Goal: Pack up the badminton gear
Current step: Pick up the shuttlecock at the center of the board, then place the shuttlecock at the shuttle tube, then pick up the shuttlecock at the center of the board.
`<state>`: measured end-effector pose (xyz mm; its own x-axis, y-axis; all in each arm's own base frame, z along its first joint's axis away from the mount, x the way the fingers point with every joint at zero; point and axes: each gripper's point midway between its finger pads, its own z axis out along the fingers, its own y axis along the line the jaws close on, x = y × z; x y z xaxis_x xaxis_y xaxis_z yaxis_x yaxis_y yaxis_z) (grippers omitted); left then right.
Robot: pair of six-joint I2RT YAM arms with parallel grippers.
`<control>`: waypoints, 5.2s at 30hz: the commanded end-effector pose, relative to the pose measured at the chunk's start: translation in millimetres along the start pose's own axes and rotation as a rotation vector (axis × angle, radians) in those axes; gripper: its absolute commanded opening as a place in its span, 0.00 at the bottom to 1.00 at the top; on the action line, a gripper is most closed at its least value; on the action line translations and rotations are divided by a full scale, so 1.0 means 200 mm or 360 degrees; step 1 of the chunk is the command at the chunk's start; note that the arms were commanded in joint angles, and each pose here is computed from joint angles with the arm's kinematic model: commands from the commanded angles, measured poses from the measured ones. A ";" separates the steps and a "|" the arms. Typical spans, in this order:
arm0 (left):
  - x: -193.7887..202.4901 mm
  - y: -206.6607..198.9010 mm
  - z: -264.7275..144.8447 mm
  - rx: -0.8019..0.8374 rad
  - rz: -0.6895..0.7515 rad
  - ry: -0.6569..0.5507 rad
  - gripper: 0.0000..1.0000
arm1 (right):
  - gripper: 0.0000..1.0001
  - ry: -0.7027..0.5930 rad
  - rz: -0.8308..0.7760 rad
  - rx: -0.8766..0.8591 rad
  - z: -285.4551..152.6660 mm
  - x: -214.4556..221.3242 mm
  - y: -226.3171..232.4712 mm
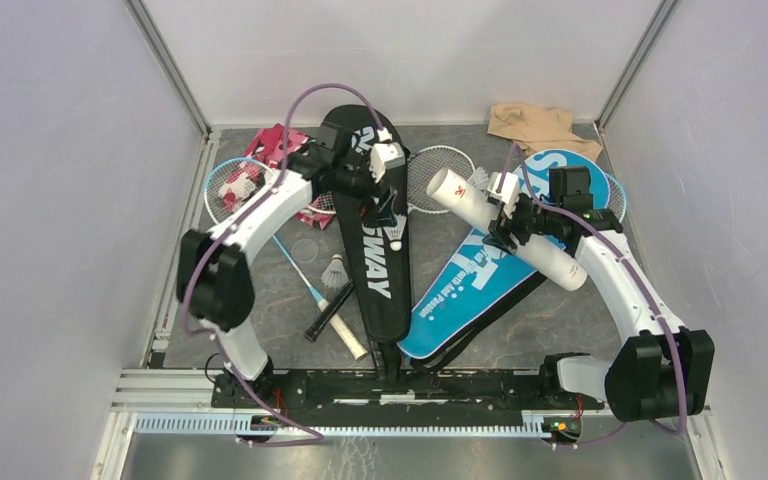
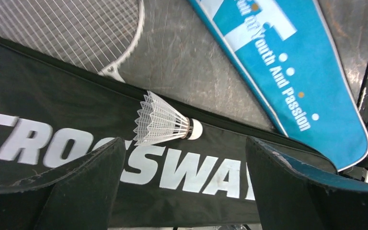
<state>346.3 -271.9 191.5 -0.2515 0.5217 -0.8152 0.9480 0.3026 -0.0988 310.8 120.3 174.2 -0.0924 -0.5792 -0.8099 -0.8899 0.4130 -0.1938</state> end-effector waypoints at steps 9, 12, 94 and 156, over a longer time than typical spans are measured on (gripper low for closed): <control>0.15 0.23 0.28 0.0158 -0.0119 0.0213 0.88 | 0.23 0.0003 0.0039 0.0031 -0.05 0.05 0.06; 0.18 0.22 0.30 0.0241 -0.0131 0.0249 0.77 | 0.22 0.0021 0.0033 0.0042 -0.06 0.07 0.06; -0.38 -0.59 -0.22 0.0527 0.0117 -0.0294 0.57 | 0.17 -0.0098 -0.0101 -0.0359 0.14 -0.03 0.20; 0.90 0.02 -0.25 -0.0631 0.0337 0.0355 0.76 | 0.17 -0.0017 0.0124 -0.0167 0.19 0.02 0.09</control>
<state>284.4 -121.8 68.3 -0.1985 0.7812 -0.5919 0.8474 0.4402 0.2969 309.9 149.6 141.9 -0.1823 -0.5511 -0.8143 -0.9184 0.3913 -0.0592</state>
